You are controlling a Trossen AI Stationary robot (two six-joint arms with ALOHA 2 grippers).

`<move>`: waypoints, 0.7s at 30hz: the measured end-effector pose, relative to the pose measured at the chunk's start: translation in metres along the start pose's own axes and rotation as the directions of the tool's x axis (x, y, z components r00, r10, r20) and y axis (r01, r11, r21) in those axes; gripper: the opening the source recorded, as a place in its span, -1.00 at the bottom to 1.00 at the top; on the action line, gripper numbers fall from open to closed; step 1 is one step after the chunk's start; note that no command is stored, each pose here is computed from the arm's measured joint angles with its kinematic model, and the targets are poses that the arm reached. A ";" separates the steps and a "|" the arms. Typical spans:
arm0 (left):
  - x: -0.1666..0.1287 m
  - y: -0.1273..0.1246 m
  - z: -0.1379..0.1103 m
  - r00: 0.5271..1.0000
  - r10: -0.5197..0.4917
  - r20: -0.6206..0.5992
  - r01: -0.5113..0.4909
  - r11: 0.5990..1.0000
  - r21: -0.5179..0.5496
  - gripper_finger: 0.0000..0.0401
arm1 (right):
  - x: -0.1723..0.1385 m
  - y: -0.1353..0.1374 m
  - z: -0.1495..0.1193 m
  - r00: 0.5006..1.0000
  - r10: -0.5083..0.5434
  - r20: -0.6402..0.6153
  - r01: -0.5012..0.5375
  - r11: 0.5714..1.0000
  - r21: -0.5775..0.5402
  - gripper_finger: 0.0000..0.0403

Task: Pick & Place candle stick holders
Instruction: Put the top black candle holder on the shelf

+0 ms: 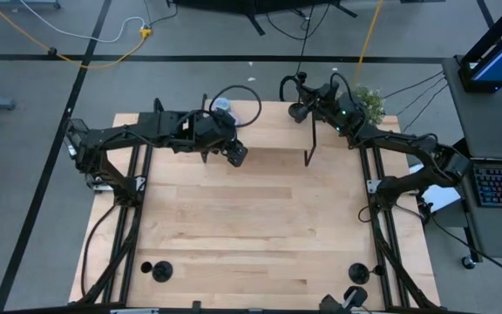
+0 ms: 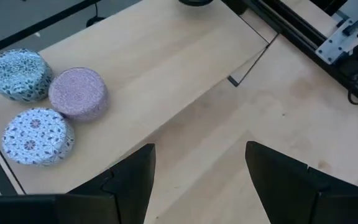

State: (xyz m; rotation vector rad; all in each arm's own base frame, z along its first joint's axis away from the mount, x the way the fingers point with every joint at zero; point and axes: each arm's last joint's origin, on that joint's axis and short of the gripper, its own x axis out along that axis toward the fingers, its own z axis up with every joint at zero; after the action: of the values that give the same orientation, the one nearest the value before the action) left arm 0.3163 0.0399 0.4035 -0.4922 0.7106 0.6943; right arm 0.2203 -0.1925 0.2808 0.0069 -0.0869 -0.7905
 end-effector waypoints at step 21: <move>0.000 0.000 0.001 1.000 0.004 0.011 -0.004 1.000 -0.020 0.26 | 0.005 -0.006 -0.013 0.996 -0.046 -0.074 0.042 0.998 -0.054 -0.93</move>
State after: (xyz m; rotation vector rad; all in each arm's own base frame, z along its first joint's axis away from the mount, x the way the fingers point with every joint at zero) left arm 0.3167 0.0402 0.4040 -0.5049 0.6950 0.7084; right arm 0.2207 -0.2005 0.2679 -0.0106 0.0052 -0.8358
